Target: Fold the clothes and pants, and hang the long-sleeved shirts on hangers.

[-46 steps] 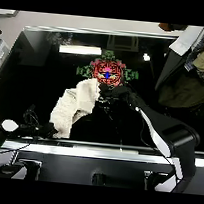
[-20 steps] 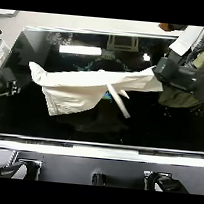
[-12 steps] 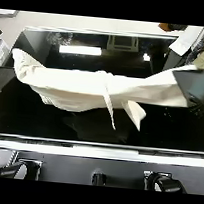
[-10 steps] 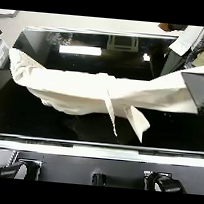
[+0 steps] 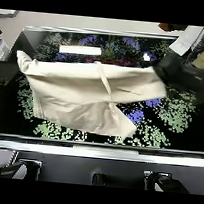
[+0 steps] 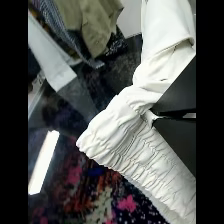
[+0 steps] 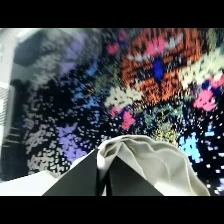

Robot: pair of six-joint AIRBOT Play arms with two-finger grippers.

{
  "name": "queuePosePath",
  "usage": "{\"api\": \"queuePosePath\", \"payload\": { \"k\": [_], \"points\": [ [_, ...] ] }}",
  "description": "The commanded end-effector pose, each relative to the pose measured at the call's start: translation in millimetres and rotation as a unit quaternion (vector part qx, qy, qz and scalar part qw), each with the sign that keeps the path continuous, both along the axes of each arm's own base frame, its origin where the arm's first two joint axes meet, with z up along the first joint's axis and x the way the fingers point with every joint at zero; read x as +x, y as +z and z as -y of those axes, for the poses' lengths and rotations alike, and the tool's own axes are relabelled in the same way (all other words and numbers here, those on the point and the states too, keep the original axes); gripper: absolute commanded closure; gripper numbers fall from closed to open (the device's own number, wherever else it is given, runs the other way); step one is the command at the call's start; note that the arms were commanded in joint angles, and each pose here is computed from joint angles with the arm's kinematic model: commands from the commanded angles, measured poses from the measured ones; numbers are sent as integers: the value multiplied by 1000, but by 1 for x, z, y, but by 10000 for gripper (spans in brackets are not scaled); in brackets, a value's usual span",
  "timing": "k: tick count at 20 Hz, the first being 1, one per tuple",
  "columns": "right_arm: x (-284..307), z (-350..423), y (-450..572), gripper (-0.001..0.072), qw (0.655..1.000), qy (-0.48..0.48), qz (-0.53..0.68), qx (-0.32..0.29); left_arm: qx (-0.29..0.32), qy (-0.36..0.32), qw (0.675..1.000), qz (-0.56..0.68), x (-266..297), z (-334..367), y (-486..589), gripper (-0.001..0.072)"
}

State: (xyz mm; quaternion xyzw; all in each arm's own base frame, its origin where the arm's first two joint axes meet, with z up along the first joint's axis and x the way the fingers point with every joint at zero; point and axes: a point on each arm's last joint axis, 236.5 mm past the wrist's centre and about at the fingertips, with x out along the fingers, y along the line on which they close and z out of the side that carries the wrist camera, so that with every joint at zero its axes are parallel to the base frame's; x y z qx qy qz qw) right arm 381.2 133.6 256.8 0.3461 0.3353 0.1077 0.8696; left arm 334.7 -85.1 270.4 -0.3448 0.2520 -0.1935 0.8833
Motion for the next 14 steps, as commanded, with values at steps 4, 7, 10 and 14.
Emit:
{"api": "queuePosePath", "payload": {
  "k": [4, 7, 10, 14],
  "points": [
    [127, -34, -142, 690, 988, -48, -101, 102, -31, 35, 986, -159, 86, -23, -143, 689],
    [158, -42, -185, 690, 985, -76, -102, 118, -35, 33, 973, -227, 113, -8, -216, 689],
    [181, -57, -207, 690, 986, -95, -68, 119, -44, 47, 963, -263, 131, 6, -269, 689],
    [187, -63, -224, 422, 986, -101, -65, 116, -70, 60, 953, -289, 139, 12, -297, 619]
  ]
}}
